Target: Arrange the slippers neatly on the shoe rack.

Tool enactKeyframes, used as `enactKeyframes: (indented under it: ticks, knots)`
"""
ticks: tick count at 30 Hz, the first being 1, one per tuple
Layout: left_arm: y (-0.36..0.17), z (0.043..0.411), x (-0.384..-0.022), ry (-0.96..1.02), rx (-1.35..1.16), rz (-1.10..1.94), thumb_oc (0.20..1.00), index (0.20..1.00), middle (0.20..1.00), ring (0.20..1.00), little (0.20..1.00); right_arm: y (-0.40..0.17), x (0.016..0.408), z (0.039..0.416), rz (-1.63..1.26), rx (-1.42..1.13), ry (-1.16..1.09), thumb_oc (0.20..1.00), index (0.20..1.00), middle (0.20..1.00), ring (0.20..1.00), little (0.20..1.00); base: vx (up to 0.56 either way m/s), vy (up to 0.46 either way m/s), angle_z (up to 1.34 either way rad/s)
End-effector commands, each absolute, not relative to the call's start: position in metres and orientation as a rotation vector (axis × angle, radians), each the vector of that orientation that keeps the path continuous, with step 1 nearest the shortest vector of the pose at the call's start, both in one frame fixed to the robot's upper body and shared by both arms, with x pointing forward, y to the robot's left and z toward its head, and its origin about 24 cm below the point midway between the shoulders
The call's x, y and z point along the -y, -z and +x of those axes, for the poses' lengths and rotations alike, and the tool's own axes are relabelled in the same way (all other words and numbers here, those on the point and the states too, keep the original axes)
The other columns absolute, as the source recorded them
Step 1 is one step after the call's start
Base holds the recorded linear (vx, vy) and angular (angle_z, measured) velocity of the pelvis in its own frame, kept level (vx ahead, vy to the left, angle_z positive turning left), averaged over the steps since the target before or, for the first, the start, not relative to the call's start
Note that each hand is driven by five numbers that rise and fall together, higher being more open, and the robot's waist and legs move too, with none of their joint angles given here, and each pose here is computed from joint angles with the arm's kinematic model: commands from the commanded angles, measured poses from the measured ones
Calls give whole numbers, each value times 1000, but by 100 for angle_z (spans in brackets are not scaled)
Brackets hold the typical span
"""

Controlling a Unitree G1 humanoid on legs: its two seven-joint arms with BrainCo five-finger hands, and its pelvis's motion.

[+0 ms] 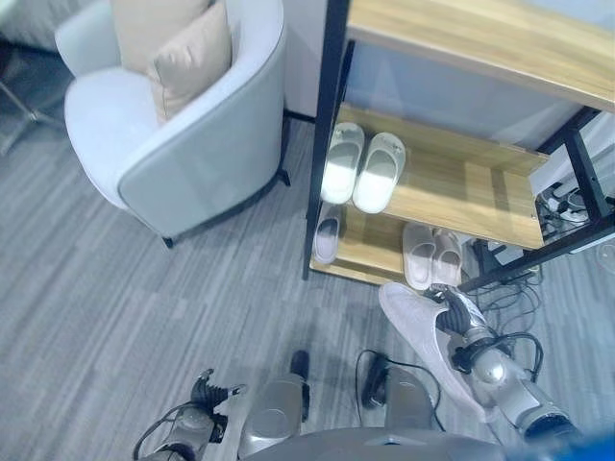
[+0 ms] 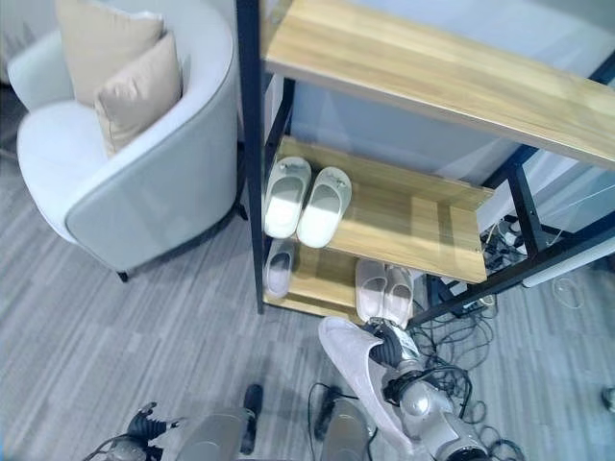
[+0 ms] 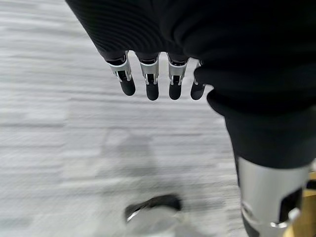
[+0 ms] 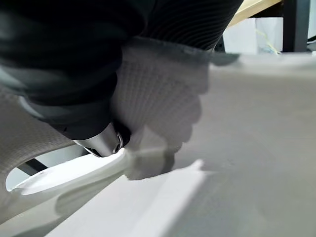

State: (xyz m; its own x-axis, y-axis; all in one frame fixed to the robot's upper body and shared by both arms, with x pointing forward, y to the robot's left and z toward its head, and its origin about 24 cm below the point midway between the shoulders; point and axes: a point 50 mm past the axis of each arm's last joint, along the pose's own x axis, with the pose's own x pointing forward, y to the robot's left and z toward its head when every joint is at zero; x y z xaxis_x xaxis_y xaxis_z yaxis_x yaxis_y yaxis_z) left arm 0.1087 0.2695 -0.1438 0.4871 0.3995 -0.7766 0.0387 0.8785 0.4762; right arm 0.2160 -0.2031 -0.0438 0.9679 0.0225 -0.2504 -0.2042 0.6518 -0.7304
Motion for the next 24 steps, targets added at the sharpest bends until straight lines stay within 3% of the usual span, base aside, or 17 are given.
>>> enactKeyframes:
  ticks: [1, 12, 15, 19, 23, 24]
  knots:
    - [139, 130, -259, -225, -958, 465, 1000, 1000, 1000, 1000, 1000, 14, 208, 241, -882, -79, -77, 200, 200, 200, 200, 200, -38, -93, 38]
    - [130, 152, -254, -231, -857, 450, 1000, 1000, 1000, 1000, 1000, -3, 197, 268, -951, 17, -111, 200, 200, 200, 200, 200, -47, -81, 16]
    - [111, 186, -255, -265, -711, 431, 1000, 1000, 1000, 1000, 1000, -35, 188, 303, -992, 142, -77, 200, 200, 200, 200, 200, -82, -79, 53]
    - [97, 205, -258, -297, -640, 417, 1000, 1000, 1000, 1000, 1000, -67, 189, 326, -1020, 238, -4, 200, 200, 200, 200, 200, -41, 2, 14]
    - [85, 217, -267, -366, -576, 388, 1000, 1000, 1000, 1000, 1000, -125, 199, 349, -959, 383, 144, 200, 200, 200, 200, 200, -39, 7, -10]
    - [78, 216, -278, -433, -542, 344, 1000, 1000, 1000, 1000, 1000, -162, 212, 356, -951, 475, 234, 200, 200, 200, 200, 200, -4, 6, -10]
